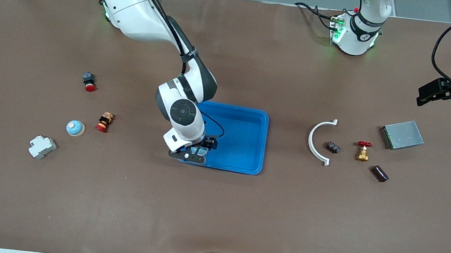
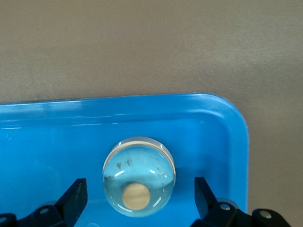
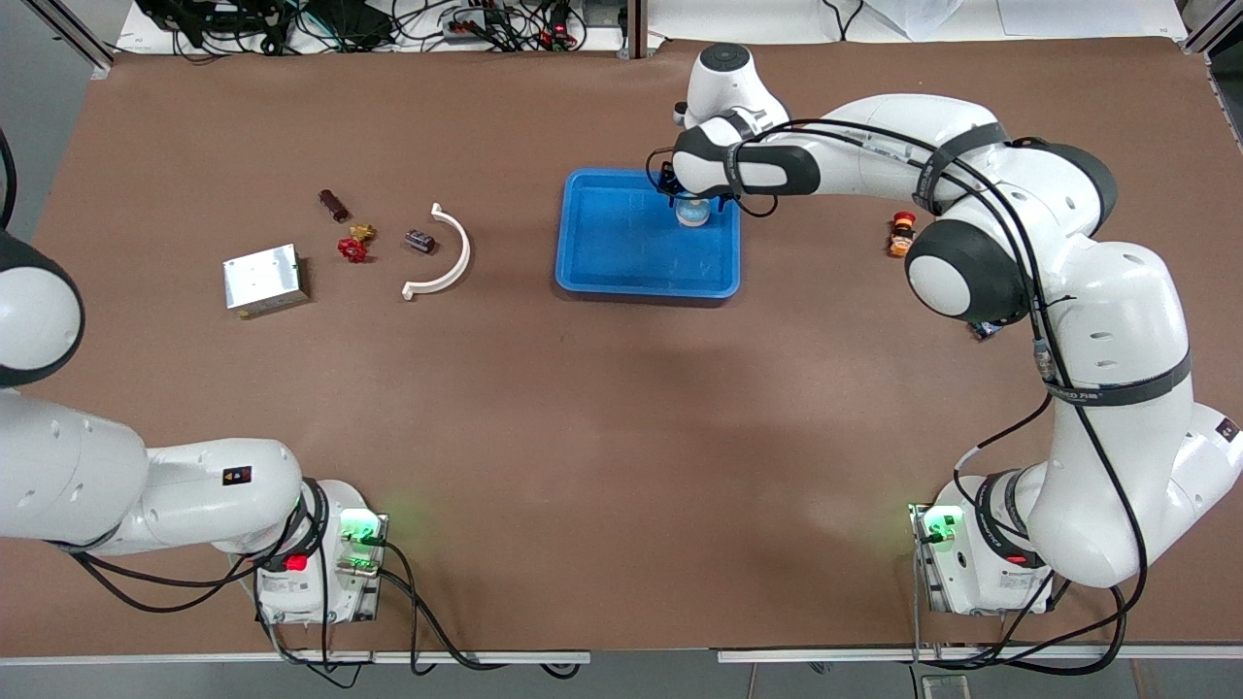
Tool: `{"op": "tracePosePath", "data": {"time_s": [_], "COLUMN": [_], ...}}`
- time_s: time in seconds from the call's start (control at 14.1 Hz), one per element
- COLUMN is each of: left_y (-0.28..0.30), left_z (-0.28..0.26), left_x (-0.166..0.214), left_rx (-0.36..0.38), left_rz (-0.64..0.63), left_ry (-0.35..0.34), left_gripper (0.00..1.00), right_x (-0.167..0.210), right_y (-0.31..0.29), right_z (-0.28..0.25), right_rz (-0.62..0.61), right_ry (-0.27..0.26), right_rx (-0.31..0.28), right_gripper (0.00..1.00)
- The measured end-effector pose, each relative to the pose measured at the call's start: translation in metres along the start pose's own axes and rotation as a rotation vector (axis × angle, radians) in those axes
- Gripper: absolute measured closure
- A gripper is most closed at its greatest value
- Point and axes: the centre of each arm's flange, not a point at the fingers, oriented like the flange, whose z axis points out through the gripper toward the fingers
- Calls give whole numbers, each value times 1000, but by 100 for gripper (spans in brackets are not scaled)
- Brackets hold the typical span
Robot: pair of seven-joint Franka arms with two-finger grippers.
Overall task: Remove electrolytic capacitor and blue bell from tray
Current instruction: 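Grasp the second bell with the right gripper while the left gripper returns to rest, then carry the bell with the right gripper and lower it beside the first bell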
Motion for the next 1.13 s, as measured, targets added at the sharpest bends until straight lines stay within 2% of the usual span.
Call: {"op": "tracePosePath", "data": {"time_s": [0.28, 0.5, 0.57, 0.99, 1.13], "left_y": [2, 14, 14, 14, 14], "left_z": [0, -1, 0, 2, 3], "left_x": [-17, -22, -22, -20, -19], "left_rx": [5, 8, 8, 8, 7], "left_rz": [25, 42, 43, 43, 43], "left_ry": [23, 25, 23, 22, 21], "left_gripper": [0, 0, 0, 0, 0], "right_x": [0, 0, 0, 0, -3], "right_y": [1, 1, 0, -6, -12], "right_z": [11, 11, 11, 3, -19], "right_rz": [0, 0, 0, -7, -13], "right_ry": [2, 2, 3, 9, -13], "right_rx": [1, 0, 1, 8, -5], "right_gripper": [0, 29, 33, 33, 33]}}
